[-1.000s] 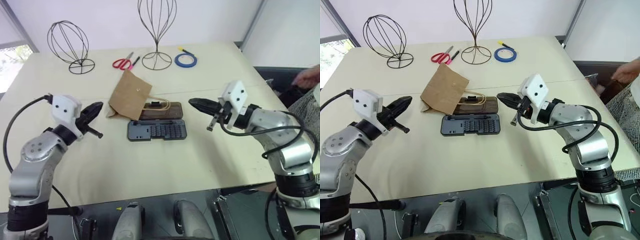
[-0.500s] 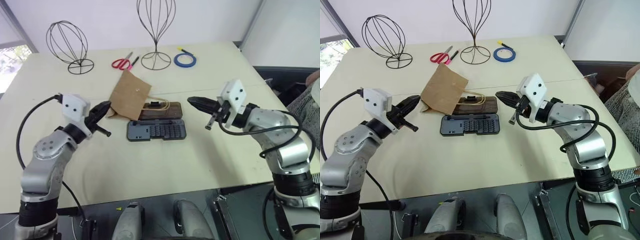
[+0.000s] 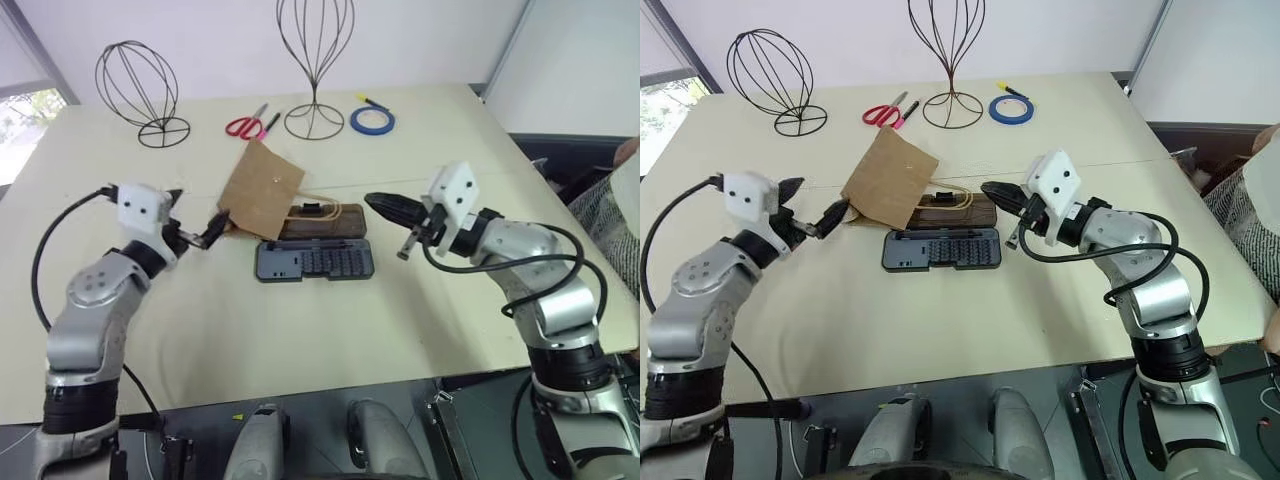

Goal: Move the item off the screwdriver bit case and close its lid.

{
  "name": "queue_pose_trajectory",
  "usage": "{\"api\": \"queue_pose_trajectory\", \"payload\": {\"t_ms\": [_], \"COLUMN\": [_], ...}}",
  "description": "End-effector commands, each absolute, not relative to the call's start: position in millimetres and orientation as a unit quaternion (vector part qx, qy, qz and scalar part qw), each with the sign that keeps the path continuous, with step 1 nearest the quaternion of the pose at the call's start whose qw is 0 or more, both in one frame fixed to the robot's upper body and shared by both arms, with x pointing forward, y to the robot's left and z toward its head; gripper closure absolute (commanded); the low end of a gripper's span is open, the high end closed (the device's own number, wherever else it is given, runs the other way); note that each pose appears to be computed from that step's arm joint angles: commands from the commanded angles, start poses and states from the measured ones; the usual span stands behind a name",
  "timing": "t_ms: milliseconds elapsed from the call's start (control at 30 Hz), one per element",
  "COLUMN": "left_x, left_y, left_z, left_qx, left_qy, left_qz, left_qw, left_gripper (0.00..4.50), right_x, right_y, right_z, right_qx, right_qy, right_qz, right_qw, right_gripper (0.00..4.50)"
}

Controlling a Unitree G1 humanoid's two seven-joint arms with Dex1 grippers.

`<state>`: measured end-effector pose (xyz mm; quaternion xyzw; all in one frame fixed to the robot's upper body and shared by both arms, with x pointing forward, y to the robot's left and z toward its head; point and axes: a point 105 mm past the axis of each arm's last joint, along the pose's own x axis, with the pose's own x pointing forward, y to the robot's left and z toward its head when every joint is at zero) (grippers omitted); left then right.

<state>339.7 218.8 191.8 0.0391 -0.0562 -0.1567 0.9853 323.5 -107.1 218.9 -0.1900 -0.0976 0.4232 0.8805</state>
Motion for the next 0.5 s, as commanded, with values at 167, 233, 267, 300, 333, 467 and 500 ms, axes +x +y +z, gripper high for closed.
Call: {"api": "queue_pose_trajectory", "payload": {"t_ms": [167,233,267,300,333,467,500], "left_x": [362,370,374,378,381,393,395], "left_y": [209,203,201,199,197,188,188], "left_z": [180,166,162,159,157,142,140], "left_qx": [-0.043,-0.039,-0.036,-0.036,-0.036,-0.021,-0.021], "left_qy": [-0.039,-0.023,-0.019,-0.017,-0.015,-0.002,-0.001], "left_qz": [-0.124,-0.12,-0.115,-0.112,-0.109,-0.1,-0.093], "left_qw": [0.991,0.992,0.993,0.993,0.993,0.995,0.995], "left_gripper": [0.03,0.03,0.03,0.03,0.03,0.03,0.26], "right_x": [318,319,319,319,318,316,315], "right_y": [-98,-98,-98,-97,-97,-97,-97], "right_z": [229,228,228,229,229,228,228], "right_qx": [-0.189,-0.192,-0.192,-0.191,-0.19,-0.192,-0.194], "right_qy": [-0.131,-0.132,-0.132,-0.133,-0.134,-0.132,-0.131], "right_qz": [0.422,0.419,0.418,0.417,0.417,0.417,0.415], "right_qw": [0.877,0.877,0.878,0.879,0.879,0.879,0.879], "right_gripper": [4.5,4.5,4.5,4.5,4.5,4.5,4.5]}}
